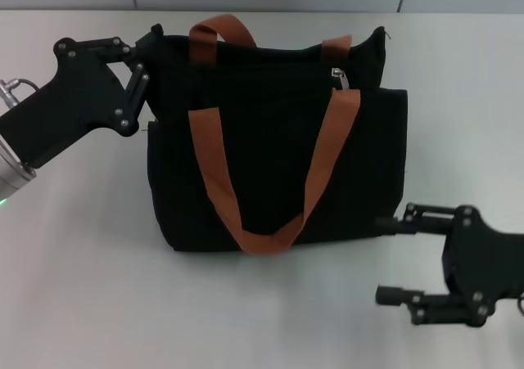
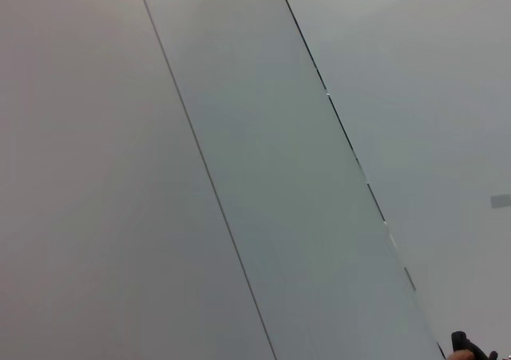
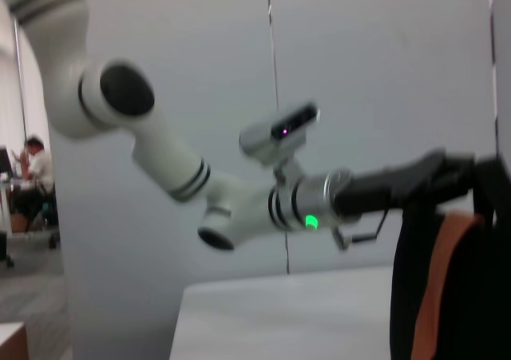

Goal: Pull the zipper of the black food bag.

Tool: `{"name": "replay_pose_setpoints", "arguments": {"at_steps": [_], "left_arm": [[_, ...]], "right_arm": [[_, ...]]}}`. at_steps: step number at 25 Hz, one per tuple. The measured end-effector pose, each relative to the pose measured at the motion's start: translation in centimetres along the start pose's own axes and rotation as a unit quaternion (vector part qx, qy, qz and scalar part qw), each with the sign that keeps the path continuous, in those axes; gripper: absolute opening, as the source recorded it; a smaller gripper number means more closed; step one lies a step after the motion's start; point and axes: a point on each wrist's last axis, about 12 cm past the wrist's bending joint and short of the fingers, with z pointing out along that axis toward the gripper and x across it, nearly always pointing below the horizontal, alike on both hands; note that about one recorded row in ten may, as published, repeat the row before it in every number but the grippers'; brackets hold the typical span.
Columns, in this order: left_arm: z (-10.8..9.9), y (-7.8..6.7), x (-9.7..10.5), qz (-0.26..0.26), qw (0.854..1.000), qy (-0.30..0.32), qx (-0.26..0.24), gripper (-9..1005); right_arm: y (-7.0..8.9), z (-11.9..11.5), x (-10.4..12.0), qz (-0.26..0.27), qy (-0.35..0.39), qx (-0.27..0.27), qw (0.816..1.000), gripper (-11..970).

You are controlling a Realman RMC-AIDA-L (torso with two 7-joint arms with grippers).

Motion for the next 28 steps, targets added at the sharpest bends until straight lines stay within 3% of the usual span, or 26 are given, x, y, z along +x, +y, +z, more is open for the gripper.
{"name": "replay_pose_setpoints", "arguments": {"at_steps": [15,21,23,24,26,28], "left_arm": [[-0.9,0.0,0.2,-0.053,0.998,0.015,-0.006,42],[-1.0,0.3,0.0,-0.062,0.998,0.017,-0.002,232],[-1.6,1.8,-0.6,-0.09,0.995,0.044,0.02,311],[-1.6,1.8,-0.6,-0.09,0.995,0.044,0.02,350],[-2.8,4.3,-2.3,-0.138,0.984,0.102,0.056,429],[-3.1,5.0,-2.8,-0.15,0.979,0.122,0.069,587]], "right_arm": [[0.4,0.1,0.4,0.004,0.003,0.001,1.0,717],[0.5,0.0,0.5,0.007,0.002,0.002,1.0,717],[0.5,-0.1,0.5,0.008,0.003,0.005,1.0,717],[0.5,-0.1,0.6,0.008,0.003,0.006,1.0,717],[0.5,-0.1,0.6,0.008,0.002,0.009,1.0,717],[0.5,-0.2,0.6,0.008,0.002,0.01,1.0,717]]}}
